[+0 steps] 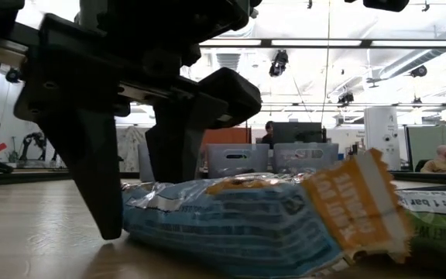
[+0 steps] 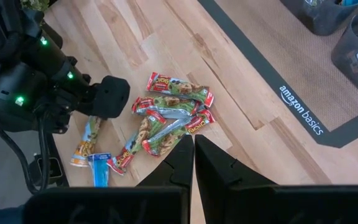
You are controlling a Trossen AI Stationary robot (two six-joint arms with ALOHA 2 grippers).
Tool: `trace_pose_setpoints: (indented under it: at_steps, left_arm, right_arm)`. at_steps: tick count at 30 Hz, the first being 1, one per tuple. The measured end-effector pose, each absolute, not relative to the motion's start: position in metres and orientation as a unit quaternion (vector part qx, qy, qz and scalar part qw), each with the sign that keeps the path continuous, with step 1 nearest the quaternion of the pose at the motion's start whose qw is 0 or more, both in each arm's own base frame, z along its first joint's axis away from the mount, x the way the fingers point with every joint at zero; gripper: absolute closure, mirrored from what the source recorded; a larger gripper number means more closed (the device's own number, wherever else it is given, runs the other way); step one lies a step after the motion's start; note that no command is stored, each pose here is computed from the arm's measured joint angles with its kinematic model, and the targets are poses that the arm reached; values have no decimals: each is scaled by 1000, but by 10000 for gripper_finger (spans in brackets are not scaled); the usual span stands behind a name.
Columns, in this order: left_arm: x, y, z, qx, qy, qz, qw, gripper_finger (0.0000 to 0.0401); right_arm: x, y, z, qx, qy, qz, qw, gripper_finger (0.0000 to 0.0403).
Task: Pick and place Granola Bars by type
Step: Put the yellow granola bar into the right black bin
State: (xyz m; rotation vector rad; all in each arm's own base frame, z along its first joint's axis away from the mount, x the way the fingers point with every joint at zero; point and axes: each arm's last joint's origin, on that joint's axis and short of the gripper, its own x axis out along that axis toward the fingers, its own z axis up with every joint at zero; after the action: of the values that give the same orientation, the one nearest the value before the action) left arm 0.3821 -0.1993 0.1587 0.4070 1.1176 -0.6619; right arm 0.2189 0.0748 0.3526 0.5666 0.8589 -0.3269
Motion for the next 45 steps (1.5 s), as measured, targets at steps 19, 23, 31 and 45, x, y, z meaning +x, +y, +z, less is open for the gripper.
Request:
trace_pose_setpoints:
  at_steps: [19, 23, 31, 45]
  left_arm:
    - [381, -200, 160, 176, 523, -316, 772, 301]
    - [381, -200, 160, 173, 523, -319, 771, 301]
    - [381, -200, 160, 173, 523, -320, 771, 312]
    - [394, -194, 186, 172, 515, -304, 783, 314]
  right_arm:
    - [219, 75, 353, 265, 408, -156, 859, 394]
    - [219, 74, 353, 261, 404, -162, 862, 394]
    - [219, 74, 353, 258, 404, -163, 862, 394]
    - [208, 70, 360, 264, 396, -160, 865, 394]
